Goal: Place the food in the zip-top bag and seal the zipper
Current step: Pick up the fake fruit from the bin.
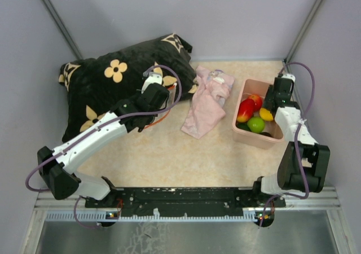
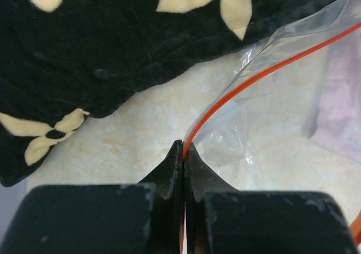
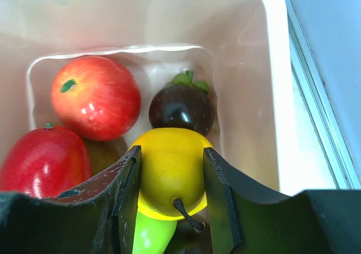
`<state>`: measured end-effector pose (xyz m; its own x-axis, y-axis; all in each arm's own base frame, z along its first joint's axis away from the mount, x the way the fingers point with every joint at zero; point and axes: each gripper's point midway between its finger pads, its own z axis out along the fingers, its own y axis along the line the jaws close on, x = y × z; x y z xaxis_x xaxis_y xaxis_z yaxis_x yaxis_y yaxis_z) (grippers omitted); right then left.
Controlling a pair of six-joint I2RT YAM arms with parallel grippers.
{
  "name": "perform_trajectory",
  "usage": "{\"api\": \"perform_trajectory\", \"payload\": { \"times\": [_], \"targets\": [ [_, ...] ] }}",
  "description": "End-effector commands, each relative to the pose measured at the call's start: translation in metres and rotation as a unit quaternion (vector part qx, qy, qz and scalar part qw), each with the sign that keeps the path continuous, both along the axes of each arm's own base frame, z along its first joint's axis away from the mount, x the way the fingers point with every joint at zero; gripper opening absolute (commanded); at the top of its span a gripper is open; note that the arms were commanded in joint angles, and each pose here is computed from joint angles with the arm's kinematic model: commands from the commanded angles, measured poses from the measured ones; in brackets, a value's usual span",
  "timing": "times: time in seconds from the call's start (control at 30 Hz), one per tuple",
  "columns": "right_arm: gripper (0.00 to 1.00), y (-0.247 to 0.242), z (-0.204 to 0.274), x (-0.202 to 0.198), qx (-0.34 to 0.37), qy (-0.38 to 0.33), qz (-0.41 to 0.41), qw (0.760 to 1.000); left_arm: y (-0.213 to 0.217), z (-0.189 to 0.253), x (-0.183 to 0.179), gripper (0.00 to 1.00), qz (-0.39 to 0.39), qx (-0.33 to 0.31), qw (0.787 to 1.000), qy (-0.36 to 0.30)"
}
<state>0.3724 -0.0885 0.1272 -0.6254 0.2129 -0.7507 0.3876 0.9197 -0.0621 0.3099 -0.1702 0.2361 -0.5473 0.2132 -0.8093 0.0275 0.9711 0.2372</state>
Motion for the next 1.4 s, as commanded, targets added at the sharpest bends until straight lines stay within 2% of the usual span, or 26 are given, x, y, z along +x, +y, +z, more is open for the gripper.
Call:
{"api": "perform_trajectory", "payload": {
  "times": [0.0, 0.17, 0.33, 0.73, 0.9, 1.1, 1.37],
  "targets": [
    [0.02, 0.011, 0.034, 0.0, 0.024, -0.051, 0.008, 0.998, 0.015, 0.019, 0.0, 0.0, 0.02, 0.034, 0.999, -0.016],
    [0.01, 0.022, 0.051, -0.004, 0.049, -0.079, 0.019, 0.995, 0.021, 0.016, 0.0, 0.0, 0.046, 0.083, 0.995, -0.01],
    [0.0, 0.034, 0.069, -0.011, 0.074, -0.113, 0.033, 0.99, 0.001, 0.001, -0.005, 0.0, 0.035, 0.095, 0.995, 0.014],
    [0.0, 0.065, 0.1, -0.023, 0.137, -0.186, 0.076, 0.97, -0.051, -0.016, -0.011, 0.0, -0.011, 0.041, 0.998, 0.054],
    [0.0, 0.078, 0.112, -0.025, 0.158, -0.208, 0.098, 0.96, -0.078, -0.023, -0.011, 0.0, -0.037, -0.007, 0.997, 0.067],
    [0.0, 0.107, 0.138, -0.029, 0.203, -0.242, 0.147, 0.937, -0.109, -0.02, -0.009, 0.0, -0.073, -0.069, 0.993, 0.066],
    [0.0, 0.16, 0.174, -0.036, 0.252, -0.277, 0.216, 0.902, -0.129, -0.024, -0.007, 0.0, -0.089, -0.093, 0.989, 0.074]
  ]
}}
